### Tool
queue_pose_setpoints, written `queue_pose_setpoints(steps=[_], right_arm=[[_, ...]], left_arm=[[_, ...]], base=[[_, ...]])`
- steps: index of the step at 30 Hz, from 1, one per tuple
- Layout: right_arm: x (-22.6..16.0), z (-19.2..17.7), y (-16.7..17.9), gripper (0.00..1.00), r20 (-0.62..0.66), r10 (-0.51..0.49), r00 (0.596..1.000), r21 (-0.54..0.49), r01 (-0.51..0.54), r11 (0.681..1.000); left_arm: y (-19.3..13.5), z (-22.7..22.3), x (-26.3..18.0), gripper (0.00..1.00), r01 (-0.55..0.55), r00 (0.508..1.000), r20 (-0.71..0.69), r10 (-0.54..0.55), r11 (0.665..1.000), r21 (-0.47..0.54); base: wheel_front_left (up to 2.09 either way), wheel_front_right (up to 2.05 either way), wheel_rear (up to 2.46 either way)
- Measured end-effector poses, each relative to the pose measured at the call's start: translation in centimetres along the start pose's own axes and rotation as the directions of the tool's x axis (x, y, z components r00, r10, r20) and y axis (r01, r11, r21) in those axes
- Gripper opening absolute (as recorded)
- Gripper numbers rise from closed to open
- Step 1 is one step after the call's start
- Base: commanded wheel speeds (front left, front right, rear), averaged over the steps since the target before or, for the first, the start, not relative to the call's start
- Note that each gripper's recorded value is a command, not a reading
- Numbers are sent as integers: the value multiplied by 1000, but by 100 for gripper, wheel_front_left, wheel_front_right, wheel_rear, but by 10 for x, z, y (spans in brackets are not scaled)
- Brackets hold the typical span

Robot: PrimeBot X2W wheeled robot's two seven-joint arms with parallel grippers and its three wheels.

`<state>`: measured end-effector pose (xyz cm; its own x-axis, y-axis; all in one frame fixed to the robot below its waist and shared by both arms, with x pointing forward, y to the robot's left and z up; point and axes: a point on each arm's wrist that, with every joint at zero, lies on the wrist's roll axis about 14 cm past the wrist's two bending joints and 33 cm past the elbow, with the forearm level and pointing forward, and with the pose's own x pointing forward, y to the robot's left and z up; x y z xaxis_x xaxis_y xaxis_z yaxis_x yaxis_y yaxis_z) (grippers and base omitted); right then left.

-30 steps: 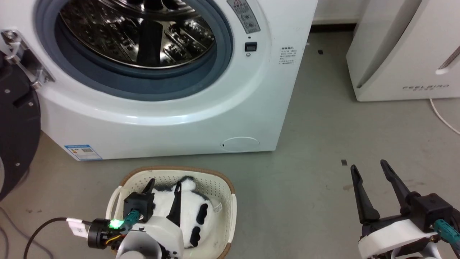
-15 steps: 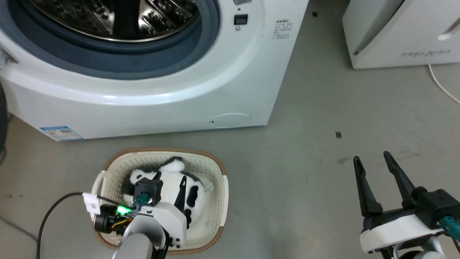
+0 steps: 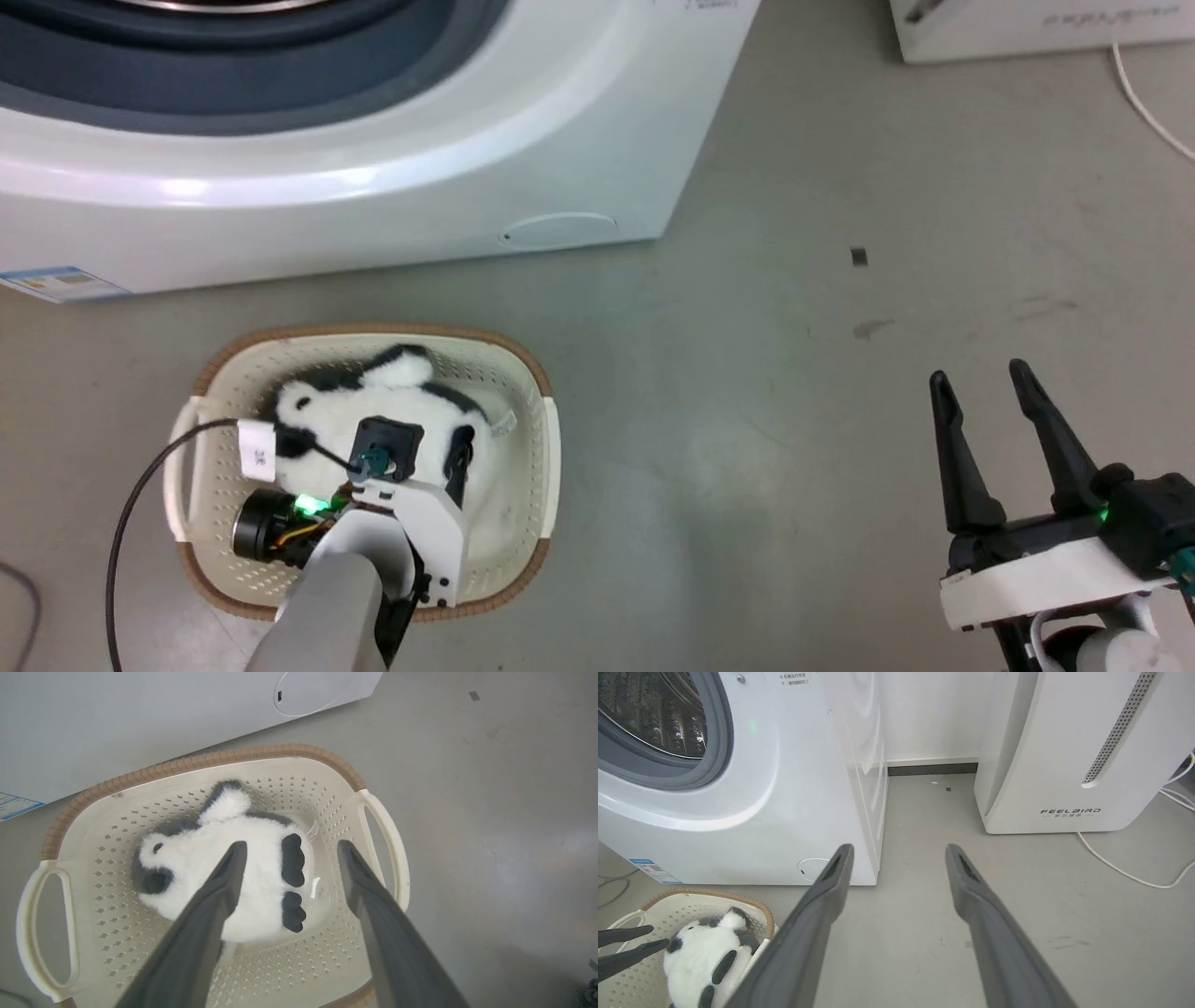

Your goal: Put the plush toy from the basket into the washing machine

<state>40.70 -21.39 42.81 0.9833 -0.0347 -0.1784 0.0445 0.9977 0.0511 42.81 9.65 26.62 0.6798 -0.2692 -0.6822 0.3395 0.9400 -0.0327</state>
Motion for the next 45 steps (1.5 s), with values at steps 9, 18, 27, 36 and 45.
queue_pose_setpoints(steps=[9, 18, 27, 36, 45], right_arm=[[8, -25, -12, 100, -57, -36, 998, 10, 37, 999], [14, -49, -21, 100, -107, -67, 992, 16, 69, 997], [16, -78, -27, 100, -171, -86, 982, 13, 89, 996], [19, -105, -28, 100, -229, -89, 969, 9, 93, 996], [21, -118, -34, 100, -250, -105, 963, -1, 108, 994]], left_arm=[[6, -39, 35, 100, 31, 987, -161, -26, 999, 33], [6, -74, 66, 100, 73, 956, -288, -55, 996, 55], [7, -106, 95, 100, 82, 923, -379, -68, 996, 20], [12, -129, 122, 100, 79, 907, -418, -52, 996, 48], [6, -154, 132, 0, 78, 880, -470, -70, 997, -4]], base=[[0, 0, 0], [0, 0, 0], [0, 0, 0], [0, 0, 0], [0, 0, 0]])
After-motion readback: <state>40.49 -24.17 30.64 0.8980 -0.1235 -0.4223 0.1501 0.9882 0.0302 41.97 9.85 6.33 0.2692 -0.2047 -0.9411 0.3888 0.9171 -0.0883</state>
